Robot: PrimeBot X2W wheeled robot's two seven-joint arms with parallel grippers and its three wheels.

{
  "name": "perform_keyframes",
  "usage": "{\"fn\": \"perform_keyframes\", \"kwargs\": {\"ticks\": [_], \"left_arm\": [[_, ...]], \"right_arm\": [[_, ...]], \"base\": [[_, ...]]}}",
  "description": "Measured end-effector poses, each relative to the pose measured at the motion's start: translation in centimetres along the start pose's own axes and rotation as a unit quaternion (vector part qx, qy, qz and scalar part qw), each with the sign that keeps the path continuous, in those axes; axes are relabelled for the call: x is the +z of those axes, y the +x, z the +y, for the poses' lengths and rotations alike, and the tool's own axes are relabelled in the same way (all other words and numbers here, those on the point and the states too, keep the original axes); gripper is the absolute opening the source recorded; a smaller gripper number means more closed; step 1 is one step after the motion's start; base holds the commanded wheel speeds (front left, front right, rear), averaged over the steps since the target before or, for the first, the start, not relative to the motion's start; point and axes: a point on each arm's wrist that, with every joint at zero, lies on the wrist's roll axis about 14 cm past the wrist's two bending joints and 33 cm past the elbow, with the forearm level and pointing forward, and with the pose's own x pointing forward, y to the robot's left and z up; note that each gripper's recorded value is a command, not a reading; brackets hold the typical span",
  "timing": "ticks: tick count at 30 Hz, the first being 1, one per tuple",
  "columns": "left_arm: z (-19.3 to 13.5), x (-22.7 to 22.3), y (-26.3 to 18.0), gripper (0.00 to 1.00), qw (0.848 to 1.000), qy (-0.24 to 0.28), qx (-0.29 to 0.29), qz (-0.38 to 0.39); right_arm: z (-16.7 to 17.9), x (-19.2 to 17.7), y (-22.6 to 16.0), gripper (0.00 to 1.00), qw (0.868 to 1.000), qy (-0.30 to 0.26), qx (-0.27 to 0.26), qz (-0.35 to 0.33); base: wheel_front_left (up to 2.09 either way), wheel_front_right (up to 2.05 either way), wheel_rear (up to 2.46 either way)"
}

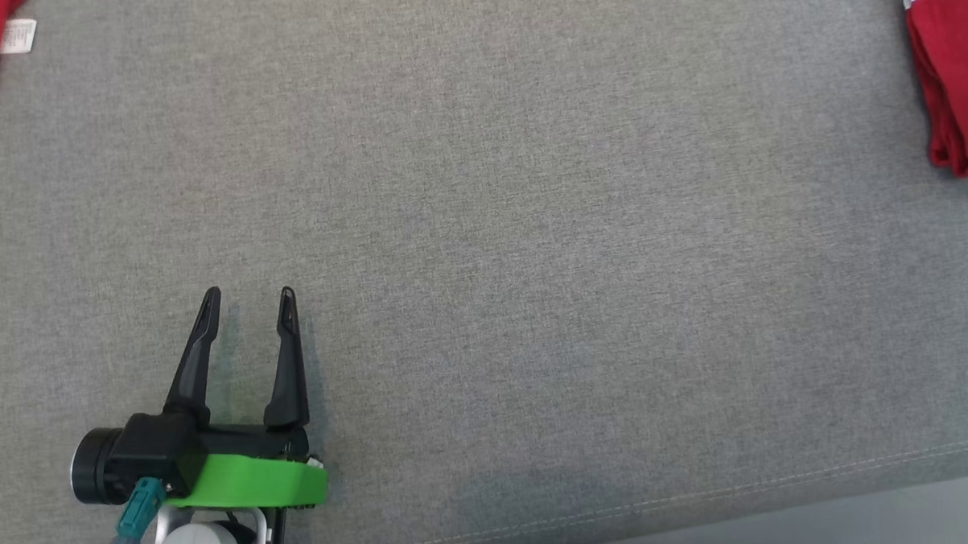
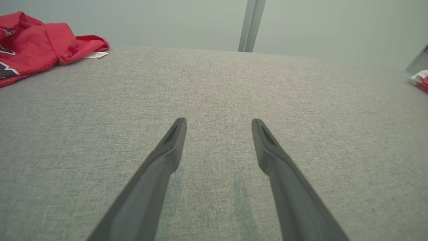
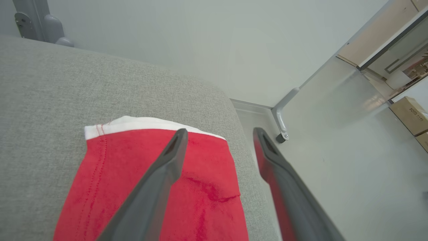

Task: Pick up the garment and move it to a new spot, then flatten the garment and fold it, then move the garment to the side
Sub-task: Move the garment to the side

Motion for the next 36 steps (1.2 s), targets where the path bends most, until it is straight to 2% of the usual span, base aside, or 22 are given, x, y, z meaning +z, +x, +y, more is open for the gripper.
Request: {"fn": "perform_keyframes", "kwargs": {"ticks": [5,8,9,11,15,16,19,26,30,36], "left_arm": [[0.0,0.9,-1.4,1.0,1.0,-0.006,0.008,-0.006],[0.0,1.5,-2.7,1.0,1.0,-0.007,0.013,-0.01],[0.0,1.5,-2.7,1.0,1.0,-0.007,0.013,-0.01],[0.2,1.8,-3.6,1.0,1.0,-0.007,0.018,-0.012],[-0.1,2.1,-5.4,1.0,1.0,-0.002,0.02,-0.012],[-0.2,2.2,-5.7,1.0,1.0,-0.001,0.019,-0.013],[-0.6,2.5,-6.8,1.0,1.0,-0.005,0.017,-0.016],[0.2,3.2,-9.8,1.0,0.999,-0.007,0.037,-0.029],[0.6,3.5,-11.0,1.0,0.998,-0.006,0.045,-0.036],[1.7,3.8,-12.1,1.0,0.997,-0.011,0.065,-0.044]], "right_arm": [[1.8,3.3,-2.3,1.0,0.996,0.038,0.018,-0.079],[2.9,5.6,-5.0,1.0,0.988,0.052,0.037,-0.138],[2.9,5.6,-5.0,1.0,0.988,0.052,0.037,-0.138],[3.8,6.3,-7.4,1.0,0.983,0.066,0.047,-0.167],[5.8,5.4,-12.7,1.0,0.977,0.066,0.065,-0.194],[6.7,5.0,-14.0,1.0,0.976,0.067,0.071,-0.195],[9.1,3.1,-17.7,1.0,0.972,0.115,0.079,-0.187],[11.8,0.2,-24.2,1.0,0.967,0.174,0.068,-0.171],[13.0,-0.5,-25.7,1.0,0.968,0.171,0.079,-0.166],[14.0,-0.5,-25.8,1.0,0.968,0.166,0.092,-0.164]], "base": [[0.0,0.0,0.0],[0.0,0.0,0.0],[0.0,0.0,0.0],[0.0,0.0,0.0],[0.0,0.0,0.0],[0.0,0.0,0.0],[0.0,0.0,0.0],[0.0,0.0,0.0],[0.0,0.0,0.0],[0.0,0.0,0.0]]}}
